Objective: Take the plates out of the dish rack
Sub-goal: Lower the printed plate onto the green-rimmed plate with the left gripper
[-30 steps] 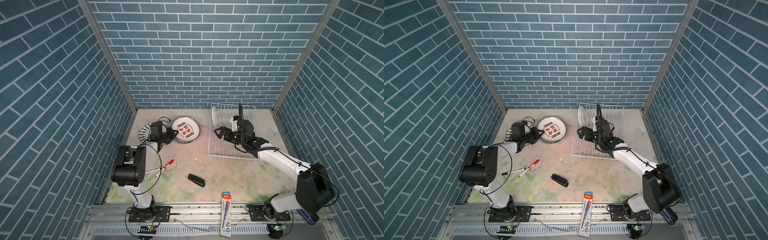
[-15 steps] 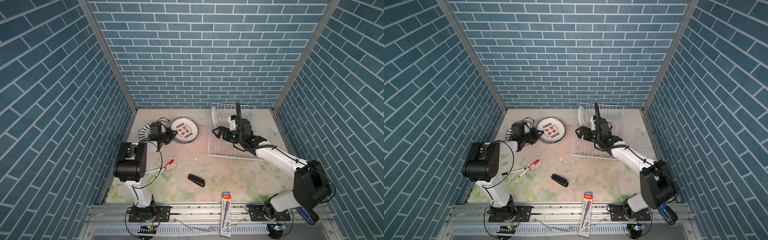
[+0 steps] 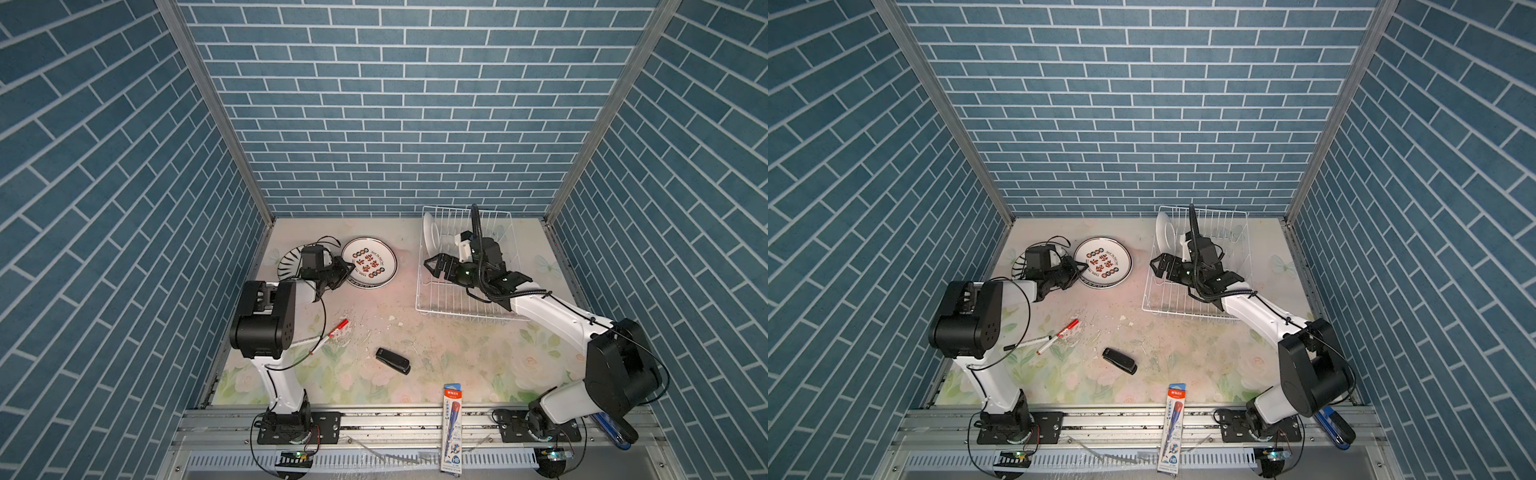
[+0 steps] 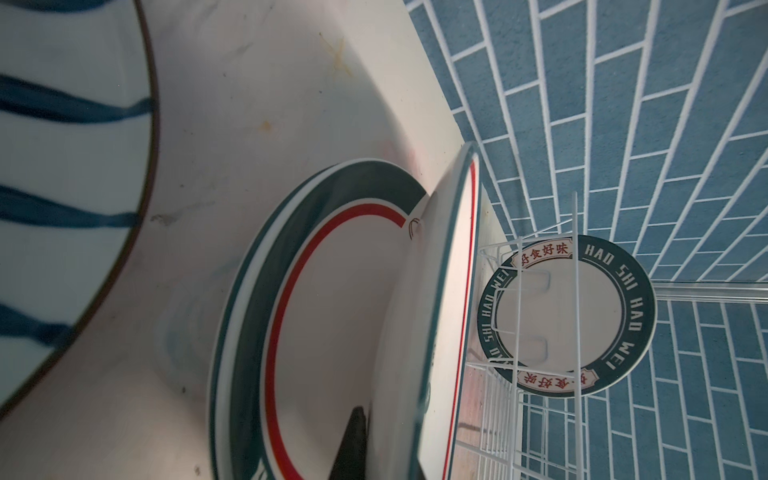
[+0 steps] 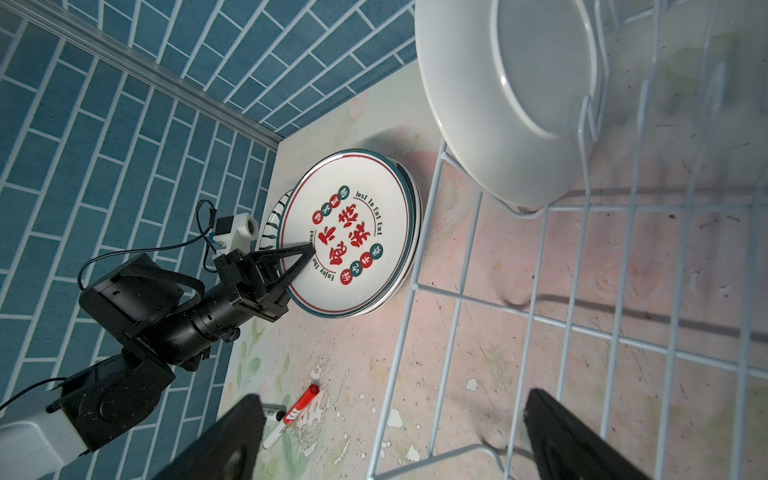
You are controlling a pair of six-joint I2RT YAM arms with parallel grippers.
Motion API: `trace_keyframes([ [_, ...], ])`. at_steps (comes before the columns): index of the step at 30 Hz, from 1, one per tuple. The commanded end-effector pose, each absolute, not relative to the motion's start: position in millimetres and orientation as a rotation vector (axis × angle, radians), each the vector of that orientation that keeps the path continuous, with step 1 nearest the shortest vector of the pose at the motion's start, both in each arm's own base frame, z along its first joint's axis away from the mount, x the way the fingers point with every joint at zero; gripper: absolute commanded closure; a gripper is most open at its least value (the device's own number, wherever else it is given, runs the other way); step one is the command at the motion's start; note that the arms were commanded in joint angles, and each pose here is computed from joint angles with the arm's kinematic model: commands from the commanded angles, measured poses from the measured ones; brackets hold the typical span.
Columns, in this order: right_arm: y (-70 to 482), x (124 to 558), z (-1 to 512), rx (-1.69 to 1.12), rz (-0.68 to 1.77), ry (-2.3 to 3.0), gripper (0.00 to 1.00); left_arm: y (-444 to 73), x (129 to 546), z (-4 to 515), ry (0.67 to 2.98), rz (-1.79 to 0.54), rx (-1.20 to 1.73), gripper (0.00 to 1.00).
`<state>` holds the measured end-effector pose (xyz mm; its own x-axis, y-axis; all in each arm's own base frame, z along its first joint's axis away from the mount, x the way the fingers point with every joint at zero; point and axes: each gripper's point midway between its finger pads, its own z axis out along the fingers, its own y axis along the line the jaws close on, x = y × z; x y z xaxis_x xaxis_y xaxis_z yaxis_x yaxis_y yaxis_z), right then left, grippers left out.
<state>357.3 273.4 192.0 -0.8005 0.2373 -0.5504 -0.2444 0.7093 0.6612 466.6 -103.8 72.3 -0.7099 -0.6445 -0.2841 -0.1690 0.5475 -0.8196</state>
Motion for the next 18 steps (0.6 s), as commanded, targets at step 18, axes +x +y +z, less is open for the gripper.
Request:
trace_keyframes([
  [18,273.1,358.0,198.9,-0.055,0.990,2.274,0.01,-102.4,476.9,88.1,2.168,-1.109,-0.591,0.83],
])
